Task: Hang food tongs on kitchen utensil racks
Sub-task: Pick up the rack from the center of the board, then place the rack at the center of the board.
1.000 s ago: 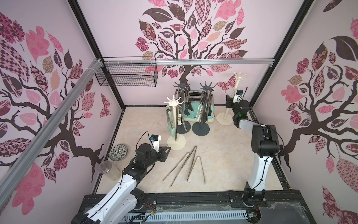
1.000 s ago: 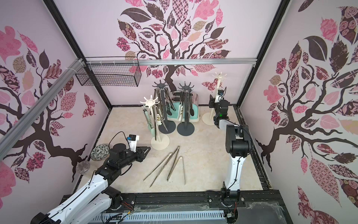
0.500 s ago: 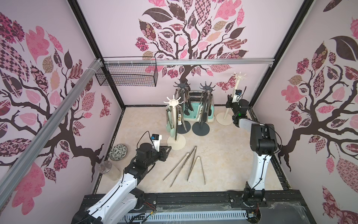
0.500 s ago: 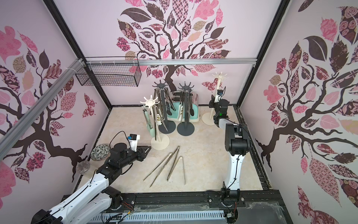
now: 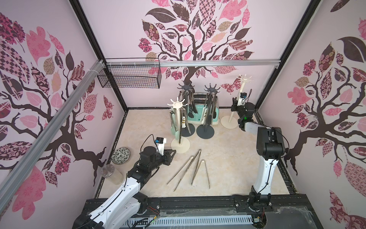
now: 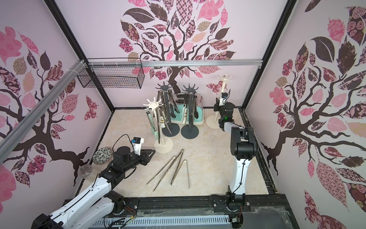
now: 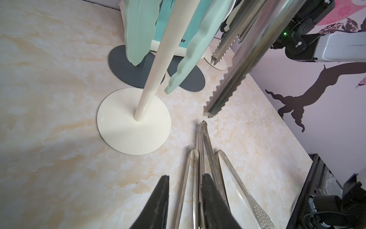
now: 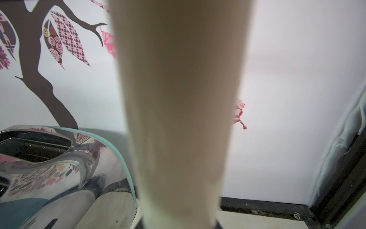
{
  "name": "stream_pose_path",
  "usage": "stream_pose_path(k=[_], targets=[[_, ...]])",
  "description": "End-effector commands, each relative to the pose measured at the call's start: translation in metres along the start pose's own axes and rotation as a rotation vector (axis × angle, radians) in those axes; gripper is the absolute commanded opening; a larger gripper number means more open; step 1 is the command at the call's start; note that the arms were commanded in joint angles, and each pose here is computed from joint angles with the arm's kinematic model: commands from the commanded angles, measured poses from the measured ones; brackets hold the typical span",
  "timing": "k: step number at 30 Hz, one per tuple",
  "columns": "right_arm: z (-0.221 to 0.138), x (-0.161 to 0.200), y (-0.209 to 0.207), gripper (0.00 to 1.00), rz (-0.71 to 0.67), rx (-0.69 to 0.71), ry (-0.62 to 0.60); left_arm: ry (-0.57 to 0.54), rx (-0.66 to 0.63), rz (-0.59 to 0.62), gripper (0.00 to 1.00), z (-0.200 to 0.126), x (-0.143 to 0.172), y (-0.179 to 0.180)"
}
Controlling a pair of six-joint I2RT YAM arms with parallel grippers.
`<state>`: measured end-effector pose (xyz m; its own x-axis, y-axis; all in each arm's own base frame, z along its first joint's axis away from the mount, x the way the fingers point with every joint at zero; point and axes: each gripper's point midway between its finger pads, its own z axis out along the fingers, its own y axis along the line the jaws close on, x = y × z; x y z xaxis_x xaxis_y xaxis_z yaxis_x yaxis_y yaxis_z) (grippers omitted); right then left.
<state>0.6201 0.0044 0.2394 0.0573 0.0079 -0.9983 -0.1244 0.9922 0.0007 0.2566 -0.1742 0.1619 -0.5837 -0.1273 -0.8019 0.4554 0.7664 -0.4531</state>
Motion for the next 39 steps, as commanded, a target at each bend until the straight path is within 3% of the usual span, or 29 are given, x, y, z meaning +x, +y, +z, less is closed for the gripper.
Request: stream_pose_path(k=[1, 14, 27, 39], targets=[[-0.016, -0.04, 0.01, 0.0, -0.002, -0.036, -0.058, -0.02, 0.003, 0.024, 0.31, -0.001, 0.0, -0.002], [-0.094, -0.087, 0.036, 0.0, -0.017, -0.065, -0.125, 0.007, -0.004, 0.027, 0.3, 0.001, 0.009, -0.006], [-0.172, -0.091, 0.118, 0.0, -0.039, -0.16, -0.125, 0.057, -0.006, 0.018, 0.3, 0.003, 0.021, -0.007], [-0.21, -0.085, 0.182, 0.0, 0.008, -0.27, -0.128, 0.065, -0.002, 0.016, 0.3, 0.002, 0.026, -0.007]])
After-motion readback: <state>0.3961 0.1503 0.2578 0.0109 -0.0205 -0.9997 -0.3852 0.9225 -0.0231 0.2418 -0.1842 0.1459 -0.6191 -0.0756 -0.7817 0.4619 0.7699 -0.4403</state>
